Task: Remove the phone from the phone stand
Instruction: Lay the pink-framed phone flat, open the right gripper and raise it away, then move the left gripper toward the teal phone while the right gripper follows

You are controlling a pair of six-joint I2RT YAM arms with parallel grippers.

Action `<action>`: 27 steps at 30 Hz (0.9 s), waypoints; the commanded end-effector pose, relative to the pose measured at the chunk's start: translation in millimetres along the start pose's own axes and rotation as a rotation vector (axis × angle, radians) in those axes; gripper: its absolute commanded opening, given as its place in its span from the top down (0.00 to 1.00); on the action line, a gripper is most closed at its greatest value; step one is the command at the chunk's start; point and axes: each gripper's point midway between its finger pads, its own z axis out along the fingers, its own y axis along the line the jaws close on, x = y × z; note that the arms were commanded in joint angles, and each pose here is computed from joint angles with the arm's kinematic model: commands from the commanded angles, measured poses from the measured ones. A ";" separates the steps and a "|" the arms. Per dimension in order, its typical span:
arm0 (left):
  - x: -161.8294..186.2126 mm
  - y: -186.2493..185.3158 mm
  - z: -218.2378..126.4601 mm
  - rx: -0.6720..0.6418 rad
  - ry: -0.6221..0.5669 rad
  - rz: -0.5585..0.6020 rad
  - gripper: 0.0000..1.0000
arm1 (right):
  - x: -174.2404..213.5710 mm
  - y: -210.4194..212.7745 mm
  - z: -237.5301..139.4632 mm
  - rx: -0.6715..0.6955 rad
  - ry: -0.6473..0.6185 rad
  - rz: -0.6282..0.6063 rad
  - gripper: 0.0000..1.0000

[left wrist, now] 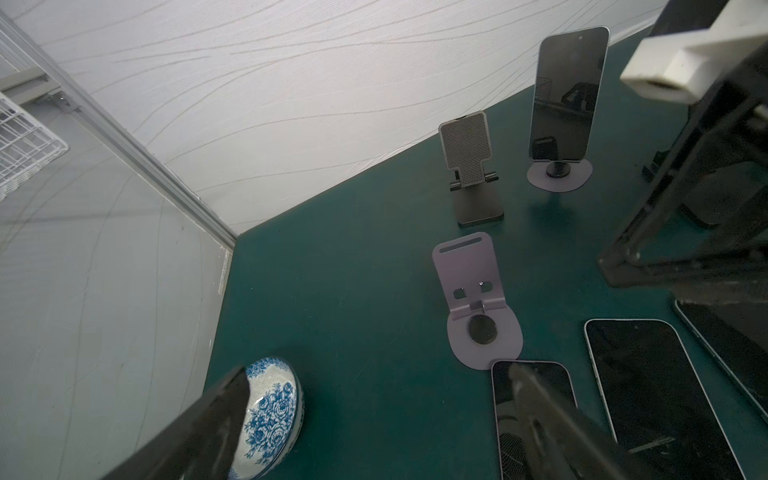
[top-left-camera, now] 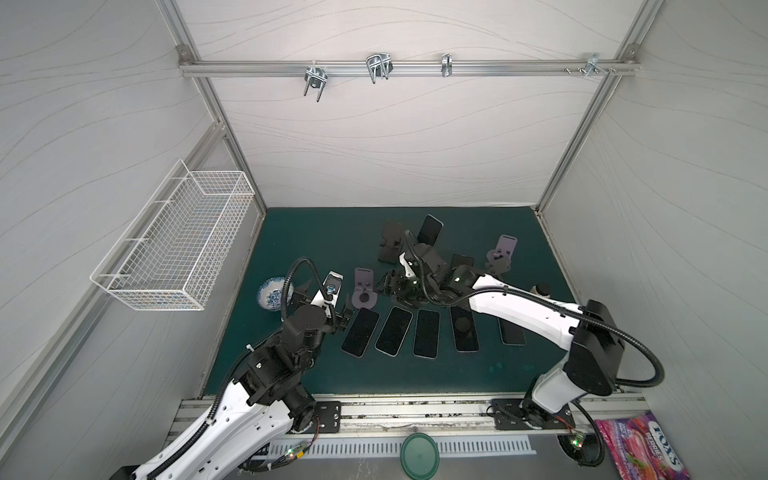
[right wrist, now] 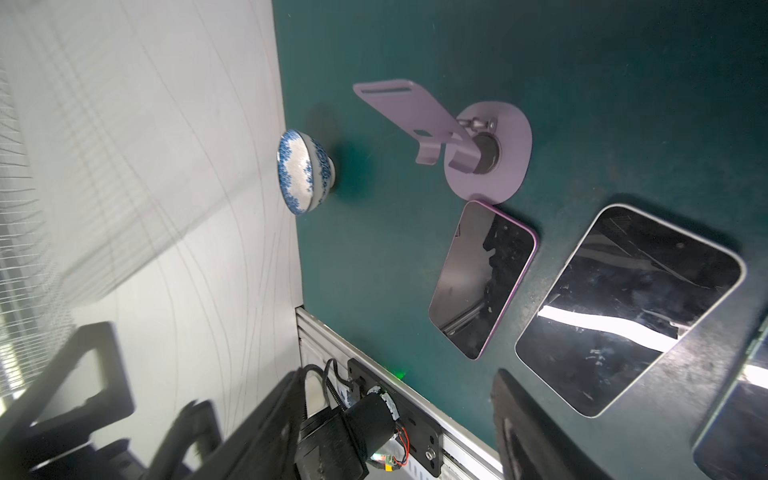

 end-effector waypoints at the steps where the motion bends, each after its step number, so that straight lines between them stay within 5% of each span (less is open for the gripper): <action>1: -33.9 -3.9 -3.2 0.050 -0.079 -0.075 0.01 | -6.5 2.3 -20.0 -0.013 -0.029 -0.068 0.28; 10: -63.0 -31.8 17.9 0.144 -0.097 -0.082 0.01 | -26.4 5.6 -56.5 -0.096 -0.091 -0.254 0.24; 27: -106.3 -63.1 42.5 0.243 -0.151 -0.038 0.01 | -62.0 -53.3 -126.7 0.067 -0.299 -0.361 0.21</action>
